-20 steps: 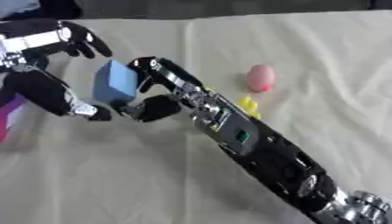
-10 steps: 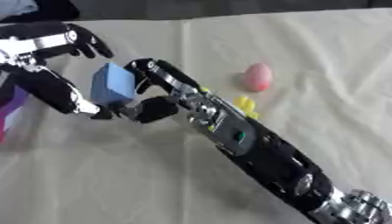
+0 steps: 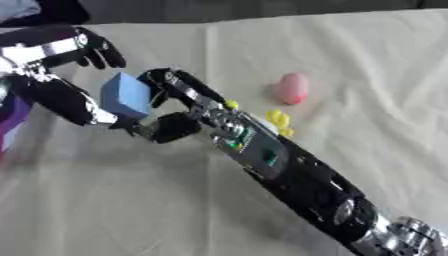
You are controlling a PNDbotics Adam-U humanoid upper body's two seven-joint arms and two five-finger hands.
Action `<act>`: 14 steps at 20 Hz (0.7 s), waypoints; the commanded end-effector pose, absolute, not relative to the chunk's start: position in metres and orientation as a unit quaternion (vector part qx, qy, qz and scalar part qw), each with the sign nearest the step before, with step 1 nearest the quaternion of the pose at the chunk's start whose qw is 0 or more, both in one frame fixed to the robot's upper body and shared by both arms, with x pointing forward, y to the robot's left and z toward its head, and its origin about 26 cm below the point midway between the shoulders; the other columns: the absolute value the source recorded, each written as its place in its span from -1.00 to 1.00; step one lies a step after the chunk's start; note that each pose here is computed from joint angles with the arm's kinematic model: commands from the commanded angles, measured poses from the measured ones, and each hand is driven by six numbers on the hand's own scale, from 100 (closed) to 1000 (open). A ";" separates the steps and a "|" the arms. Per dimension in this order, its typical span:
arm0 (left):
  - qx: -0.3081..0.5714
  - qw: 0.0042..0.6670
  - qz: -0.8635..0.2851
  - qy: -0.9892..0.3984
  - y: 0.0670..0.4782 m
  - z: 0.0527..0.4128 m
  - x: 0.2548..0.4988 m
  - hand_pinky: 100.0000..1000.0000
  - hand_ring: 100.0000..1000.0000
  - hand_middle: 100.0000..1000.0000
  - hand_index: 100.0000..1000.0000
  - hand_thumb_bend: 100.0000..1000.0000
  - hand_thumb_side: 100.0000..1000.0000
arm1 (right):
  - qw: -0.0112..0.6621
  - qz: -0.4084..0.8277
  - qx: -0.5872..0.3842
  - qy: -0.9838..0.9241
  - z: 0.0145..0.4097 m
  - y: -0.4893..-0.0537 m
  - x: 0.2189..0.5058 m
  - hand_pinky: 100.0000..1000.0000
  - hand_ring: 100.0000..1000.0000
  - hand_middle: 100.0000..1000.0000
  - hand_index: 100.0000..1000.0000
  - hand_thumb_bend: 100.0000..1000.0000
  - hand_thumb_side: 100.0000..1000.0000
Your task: Pick up the objects with one hand, pass them to the other hand, and then place them into the box on the other side of the table.
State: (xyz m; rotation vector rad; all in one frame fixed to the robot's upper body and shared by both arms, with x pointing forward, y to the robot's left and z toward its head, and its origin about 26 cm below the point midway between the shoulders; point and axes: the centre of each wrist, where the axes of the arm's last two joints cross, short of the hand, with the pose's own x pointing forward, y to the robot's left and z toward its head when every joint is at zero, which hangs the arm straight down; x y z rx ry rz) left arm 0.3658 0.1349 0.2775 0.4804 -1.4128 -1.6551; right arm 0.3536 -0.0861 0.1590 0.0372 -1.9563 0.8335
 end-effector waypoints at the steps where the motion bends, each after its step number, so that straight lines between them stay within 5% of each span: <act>1: 0.205 0.435 -0.663 -0.574 0.134 0.286 0.366 0.66 0.49 0.38 0.50 0.14 -0.69 | 0.474 0.342 0.027 -0.811 0.165 -0.083 0.354 0.22 0.20 -0.10 0.12 -1.00 -0.82; 14: 0.208 0.444 -0.672 -0.554 0.132 0.267 0.384 0.58 0.39 0.23 0.34 -0.15 -0.83 | 0.477 0.339 0.059 -0.809 0.158 -0.086 0.356 0.22 0.19 -0.11 0.12 -1.00 -0.77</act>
